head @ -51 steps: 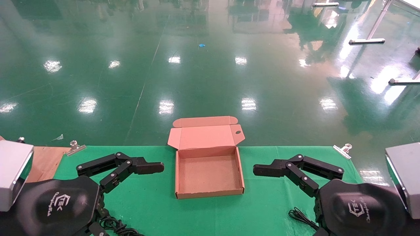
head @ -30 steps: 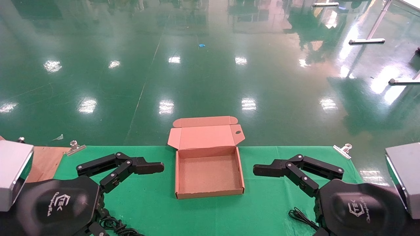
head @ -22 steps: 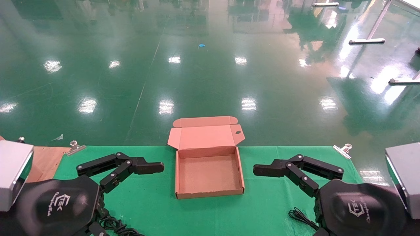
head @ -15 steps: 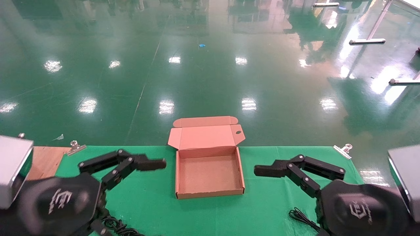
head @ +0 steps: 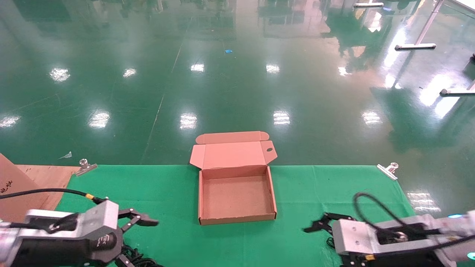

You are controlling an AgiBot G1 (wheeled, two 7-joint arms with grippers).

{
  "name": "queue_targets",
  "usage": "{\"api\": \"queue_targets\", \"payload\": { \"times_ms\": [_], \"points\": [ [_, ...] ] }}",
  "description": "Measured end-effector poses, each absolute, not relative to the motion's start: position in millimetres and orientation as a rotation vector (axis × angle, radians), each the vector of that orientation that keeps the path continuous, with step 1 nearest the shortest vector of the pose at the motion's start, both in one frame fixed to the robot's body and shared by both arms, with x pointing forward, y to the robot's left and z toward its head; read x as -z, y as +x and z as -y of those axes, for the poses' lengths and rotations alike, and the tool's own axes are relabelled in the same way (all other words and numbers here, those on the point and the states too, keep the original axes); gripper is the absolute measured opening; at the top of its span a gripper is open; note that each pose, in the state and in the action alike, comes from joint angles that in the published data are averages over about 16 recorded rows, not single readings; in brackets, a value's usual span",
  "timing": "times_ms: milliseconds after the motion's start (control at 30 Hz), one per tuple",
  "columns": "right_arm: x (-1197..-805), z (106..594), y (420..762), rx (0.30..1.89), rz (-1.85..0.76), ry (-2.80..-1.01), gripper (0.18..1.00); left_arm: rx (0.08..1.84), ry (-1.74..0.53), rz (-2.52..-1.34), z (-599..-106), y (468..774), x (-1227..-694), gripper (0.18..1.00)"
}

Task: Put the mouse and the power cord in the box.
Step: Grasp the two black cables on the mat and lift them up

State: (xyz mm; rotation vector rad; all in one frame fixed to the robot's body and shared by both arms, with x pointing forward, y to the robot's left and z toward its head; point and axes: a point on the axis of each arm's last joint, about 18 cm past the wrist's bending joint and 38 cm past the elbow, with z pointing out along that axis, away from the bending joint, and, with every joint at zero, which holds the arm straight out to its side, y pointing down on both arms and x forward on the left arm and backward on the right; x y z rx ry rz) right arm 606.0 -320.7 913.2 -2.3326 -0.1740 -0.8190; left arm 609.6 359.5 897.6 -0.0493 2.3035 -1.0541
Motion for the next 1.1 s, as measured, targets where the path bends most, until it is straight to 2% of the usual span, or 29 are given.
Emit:
{"api": "queue_targets", "payload": {
  "times_ms": [200, 400, 667, 1100],
  "points": [
    [-900, 340, 644, 0.896, 0.118, -2.570, 1.001, 0.741, -0.049, -2.390, -377, 646, -877, 1.001],
    [-891, 357, 669, 0.947, 0.065, -2.702, 1.001, 0.553, -0.001, -2.434, -377, 669, -865, 1.001],
    [-870, 373, 688, 0.969, 0.027, -2.772, 1.001, 0.494, 0.027, -2.465, -364, 683, -846, 1.001],
    [-845, 388, 700, 1.003, -0.011, -2.789, 0.999, 0.410, 0.047, -2.506, -353, 693, -825, 1.000]
  ]
}}
